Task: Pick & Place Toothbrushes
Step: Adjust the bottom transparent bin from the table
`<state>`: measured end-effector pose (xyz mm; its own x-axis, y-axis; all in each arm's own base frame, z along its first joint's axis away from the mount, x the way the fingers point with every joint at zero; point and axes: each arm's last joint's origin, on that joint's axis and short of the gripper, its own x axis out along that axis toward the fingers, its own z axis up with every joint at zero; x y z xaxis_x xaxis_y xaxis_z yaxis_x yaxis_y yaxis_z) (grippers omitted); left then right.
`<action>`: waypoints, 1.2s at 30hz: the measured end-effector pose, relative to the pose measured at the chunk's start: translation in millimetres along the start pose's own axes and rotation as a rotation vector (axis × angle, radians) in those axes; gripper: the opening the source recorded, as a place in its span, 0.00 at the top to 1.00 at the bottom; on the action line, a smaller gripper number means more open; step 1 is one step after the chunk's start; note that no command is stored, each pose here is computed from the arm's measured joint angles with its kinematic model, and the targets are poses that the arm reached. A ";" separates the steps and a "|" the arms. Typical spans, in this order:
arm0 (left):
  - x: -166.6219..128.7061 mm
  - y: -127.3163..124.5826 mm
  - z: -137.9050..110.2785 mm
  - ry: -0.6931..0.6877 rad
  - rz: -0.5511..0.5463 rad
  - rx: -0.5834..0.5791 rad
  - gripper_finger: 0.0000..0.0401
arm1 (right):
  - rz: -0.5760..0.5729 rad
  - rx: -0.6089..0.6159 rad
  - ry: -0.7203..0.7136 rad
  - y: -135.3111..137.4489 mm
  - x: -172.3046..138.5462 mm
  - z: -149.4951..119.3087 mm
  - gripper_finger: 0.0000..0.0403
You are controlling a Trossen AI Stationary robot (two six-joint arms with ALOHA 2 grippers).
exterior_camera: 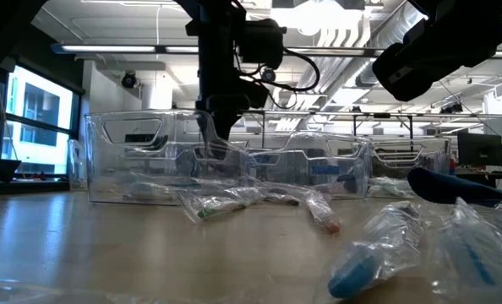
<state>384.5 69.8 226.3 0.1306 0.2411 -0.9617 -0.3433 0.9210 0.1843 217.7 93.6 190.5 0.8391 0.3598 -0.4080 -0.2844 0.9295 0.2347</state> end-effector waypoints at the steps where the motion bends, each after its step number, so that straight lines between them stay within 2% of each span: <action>1: 0.0 -0.1 0.6 -0.006 -0.001 0.014 0.73 | 0.000 0.000 0.000 0.0 0.0 0.0 0.99; 5: -0.1 -0.2 1.8 -0.018 0.001 0.042 0.73 | 0.000 0.000 0.000 0.0 0.0 0.0 0.99; 7: -0.8 -1.5 1.5 -0.025 0.050 0.043 0.73 | 0.000 0.000 0.000 0.0 0.0 0.0 0.99; 12: -20.4 -14.2 -9.9 -0.108 0.413 -0.089 0.73 | 0.000 0.043 0.000 0.0 0.0 0.0 0.99; 15: -40.0 -25.7 -25.5 -0.128 0.535 -0.070 0.73 | -0.001 0.051 0.001 -0.1 0.0 -0.1 0.99; 18: -59.9 -36.8 -39.5 -0.135 0.531 -0.025 0.73 | -0.020 0.051 -0.010 -0.5 0.0 0.4 0.99; 26: -98.0 -97.2 -63.9 -0.272 0.331 0.114 0.73 | -0.069 0.057 -0.046 -1.7 -0.1 2.9 0.99; 36: -136.6 -148.0 -78.3 -0.478 0.184 0.172 0.73 | -0.066 0.058 -0.058 -1.4 -0.2 4.0 0.99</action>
<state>344.7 -123.4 314.5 0.5049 0.4789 -0.7181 -0.2486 0.8774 0.4103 219.8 91.9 193.8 0.8810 0.2911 -0.3730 -0.2017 0.9442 0.2604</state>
